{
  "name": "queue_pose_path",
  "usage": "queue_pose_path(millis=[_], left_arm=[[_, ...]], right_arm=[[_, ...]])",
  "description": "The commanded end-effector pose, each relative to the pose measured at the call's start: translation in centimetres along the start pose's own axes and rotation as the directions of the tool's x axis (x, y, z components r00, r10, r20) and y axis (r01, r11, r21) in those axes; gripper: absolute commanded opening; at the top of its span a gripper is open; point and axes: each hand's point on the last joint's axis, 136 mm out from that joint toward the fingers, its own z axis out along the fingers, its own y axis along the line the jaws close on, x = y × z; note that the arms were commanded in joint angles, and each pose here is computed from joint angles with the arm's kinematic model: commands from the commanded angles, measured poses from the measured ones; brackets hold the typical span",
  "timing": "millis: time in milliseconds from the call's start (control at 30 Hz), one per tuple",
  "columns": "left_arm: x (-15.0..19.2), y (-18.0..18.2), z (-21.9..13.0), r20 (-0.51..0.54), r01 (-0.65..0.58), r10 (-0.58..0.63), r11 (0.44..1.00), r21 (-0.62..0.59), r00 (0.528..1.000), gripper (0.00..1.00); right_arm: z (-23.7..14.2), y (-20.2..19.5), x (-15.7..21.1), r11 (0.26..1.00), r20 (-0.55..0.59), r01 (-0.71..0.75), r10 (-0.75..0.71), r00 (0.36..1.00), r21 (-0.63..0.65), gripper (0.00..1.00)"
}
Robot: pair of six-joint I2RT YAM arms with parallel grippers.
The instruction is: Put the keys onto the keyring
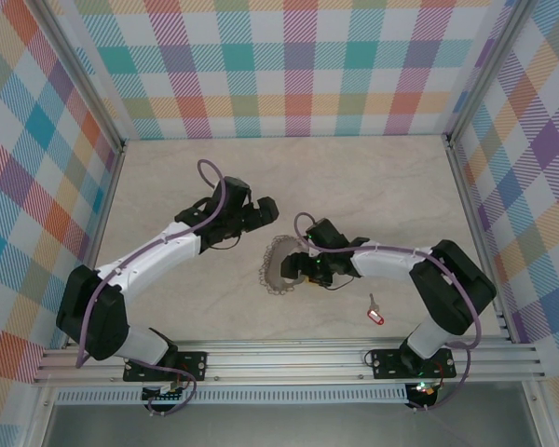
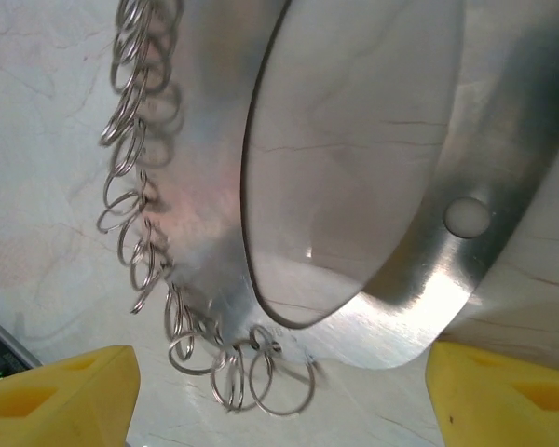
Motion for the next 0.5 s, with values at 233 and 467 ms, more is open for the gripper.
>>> queue_pose_path(millis=[233,467], left_arm=[[-0.6,0.6,-0.8,0.004,0.02,-0.02,1.0,0.02,1.0,1.0],[-2.4,1.3,-1.3,0.035,0.057,-0.057,0.998,0.011,0.998,1.0]], right_arm=[[2.1,5.7,-0.7,0.991,-0.032,0.074,-0.078,0.996,-0.114,0.81],[0.2,8.1,-2.3,0.972,0.027,0.169,-0.167,0.986,-0.165,0.82]])
